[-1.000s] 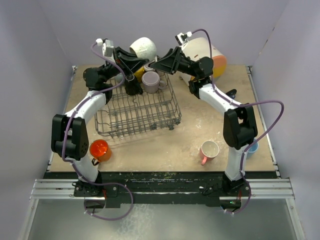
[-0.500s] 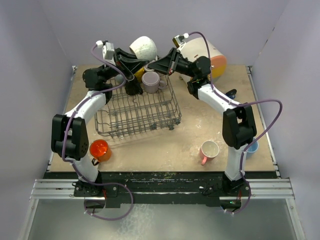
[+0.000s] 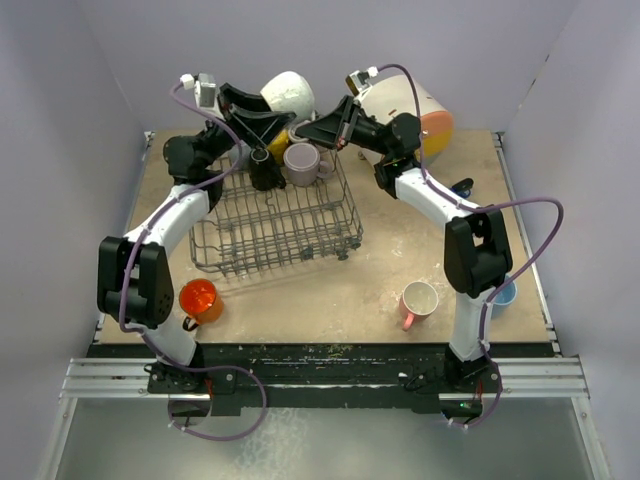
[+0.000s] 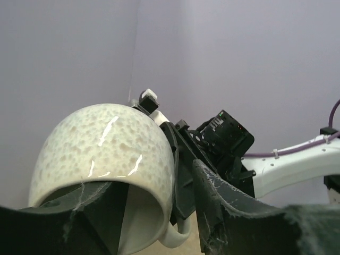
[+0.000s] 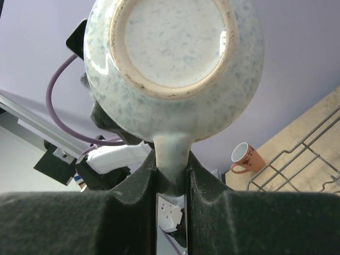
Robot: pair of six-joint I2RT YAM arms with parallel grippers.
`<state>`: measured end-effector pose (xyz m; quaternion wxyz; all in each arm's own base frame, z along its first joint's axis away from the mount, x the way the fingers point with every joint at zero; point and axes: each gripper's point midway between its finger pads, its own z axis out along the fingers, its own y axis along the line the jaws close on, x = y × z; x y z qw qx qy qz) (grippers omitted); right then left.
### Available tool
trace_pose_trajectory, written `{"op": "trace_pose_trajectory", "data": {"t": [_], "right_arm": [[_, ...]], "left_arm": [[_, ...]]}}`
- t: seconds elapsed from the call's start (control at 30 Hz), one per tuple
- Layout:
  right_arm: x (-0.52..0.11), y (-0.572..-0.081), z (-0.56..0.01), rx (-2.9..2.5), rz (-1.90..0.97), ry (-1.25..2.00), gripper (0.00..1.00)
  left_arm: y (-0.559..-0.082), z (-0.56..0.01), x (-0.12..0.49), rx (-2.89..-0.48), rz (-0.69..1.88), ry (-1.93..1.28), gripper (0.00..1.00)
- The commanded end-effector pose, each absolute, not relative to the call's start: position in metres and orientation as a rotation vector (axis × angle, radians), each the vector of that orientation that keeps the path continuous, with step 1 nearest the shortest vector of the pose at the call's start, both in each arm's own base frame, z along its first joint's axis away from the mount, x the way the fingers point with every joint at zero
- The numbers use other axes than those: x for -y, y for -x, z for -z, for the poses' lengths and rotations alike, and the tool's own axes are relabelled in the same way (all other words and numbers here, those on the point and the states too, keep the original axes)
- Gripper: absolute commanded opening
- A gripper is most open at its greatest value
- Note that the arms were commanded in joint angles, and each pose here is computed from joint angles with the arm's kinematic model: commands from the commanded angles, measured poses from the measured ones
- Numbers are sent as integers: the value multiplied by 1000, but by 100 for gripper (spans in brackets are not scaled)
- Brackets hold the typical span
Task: Load the cups into the dish rack
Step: Turn the cup upside down in the dish rack.
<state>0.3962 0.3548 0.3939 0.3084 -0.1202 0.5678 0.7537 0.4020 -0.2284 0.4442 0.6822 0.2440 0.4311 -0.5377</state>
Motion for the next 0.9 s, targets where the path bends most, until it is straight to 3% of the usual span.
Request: {"op": "trace_pose_trajectory", "data": {"t": [0.0, 0.17, 0.3, 0.37, 0.47, 0.53, 0.7, 0.87], "right_arm": [[-351, -379, -427, -1320, -1949, 440, 0], [-351, -377, -427, -1282, -1911, 497, 0], [-351, -374, -424, -1259, -1871, 561, 0], [-351, -372, -424, -1244, -1847, 602, 0], [-352, -367, -425, -1215, -1806, 679, 0], [-352, -365, -425, -1194, -1771, 733, 0], [-349, -353, -431, -1100, -1708, 864, 32], [-346, -350, -446, -1036, -1700, 856, 49]], "left_arm": [[-393, -489, 214, -925, 1268, -371, 52], [-401, -486, 214, -1026, 1407, -233, 50], [-394, -488, 216, -1022, 1547, -188, 41], [-389, -492, 215, -999, 1581, -190, 29], [-379, -497, 215, -960, 1604, -219, 0], [-375, -500, 215, -947, 1610, -235, 0], [-368, -498, 216, -929, 1639, -259, 0], [-365, -498, 217, -890, 1671, -269, 0]]}}
